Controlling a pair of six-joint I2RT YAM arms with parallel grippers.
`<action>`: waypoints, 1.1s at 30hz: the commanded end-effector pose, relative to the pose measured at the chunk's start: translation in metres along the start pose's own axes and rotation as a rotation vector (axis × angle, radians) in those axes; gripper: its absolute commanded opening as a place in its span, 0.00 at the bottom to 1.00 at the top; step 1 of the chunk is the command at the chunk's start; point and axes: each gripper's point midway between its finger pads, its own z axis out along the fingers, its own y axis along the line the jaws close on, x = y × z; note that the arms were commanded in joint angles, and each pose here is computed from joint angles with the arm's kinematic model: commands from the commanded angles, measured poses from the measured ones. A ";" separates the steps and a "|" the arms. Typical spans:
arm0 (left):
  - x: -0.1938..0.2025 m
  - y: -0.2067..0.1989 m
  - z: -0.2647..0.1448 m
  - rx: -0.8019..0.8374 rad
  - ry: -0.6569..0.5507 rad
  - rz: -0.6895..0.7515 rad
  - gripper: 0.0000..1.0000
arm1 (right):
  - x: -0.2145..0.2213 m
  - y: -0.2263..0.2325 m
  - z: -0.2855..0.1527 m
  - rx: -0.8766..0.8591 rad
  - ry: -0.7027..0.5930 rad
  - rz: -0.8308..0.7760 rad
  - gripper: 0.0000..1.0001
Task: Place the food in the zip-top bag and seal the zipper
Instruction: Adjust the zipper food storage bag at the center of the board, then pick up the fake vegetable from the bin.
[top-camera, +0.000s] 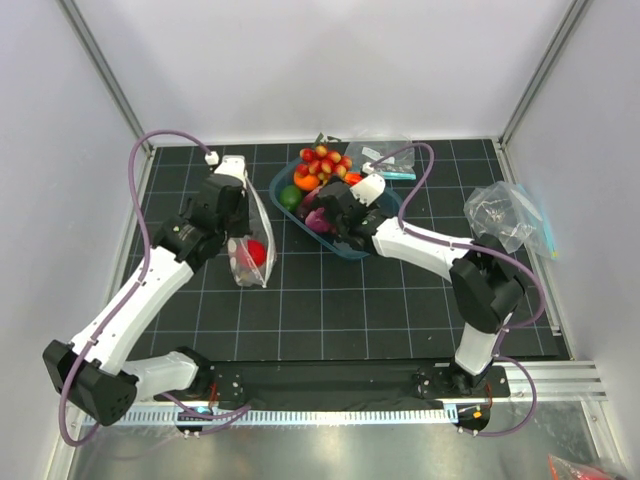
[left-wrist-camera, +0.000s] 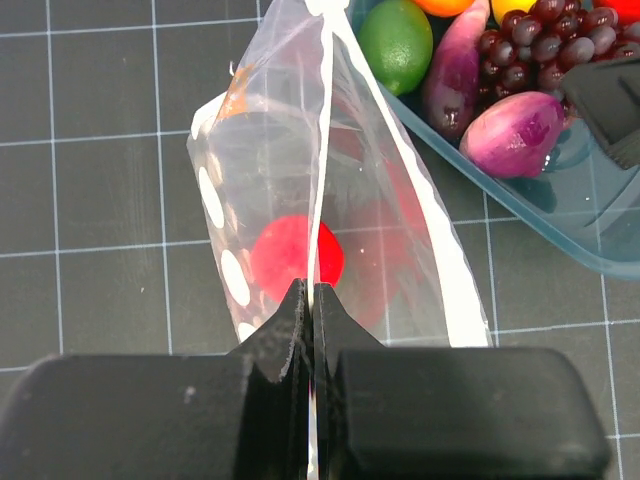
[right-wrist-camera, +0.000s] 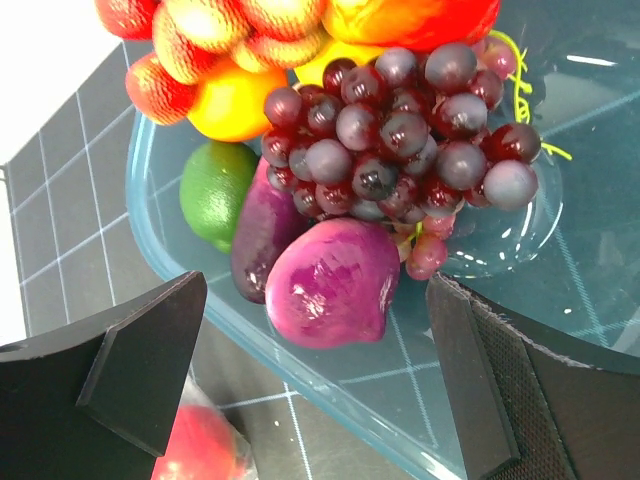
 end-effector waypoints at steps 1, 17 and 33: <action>-0.014 -0.001 -0.010 0.029 -0.067 -0.013 0.00 | -0.003 0.012 0.003 -0.041 -0.018 0.041 1.00; -0.025 -0.002 -0.035 0.085 -0.124 -0.023 0.00 | 0.029 0.006 0.021 -0.037 0.050 0.047 0.96; -0.031 0.018 -0.056 -0.124 -0.042 0.104 0.00 | 0.041 -0.004 0.023 -0.033 0.073 0.055 0.84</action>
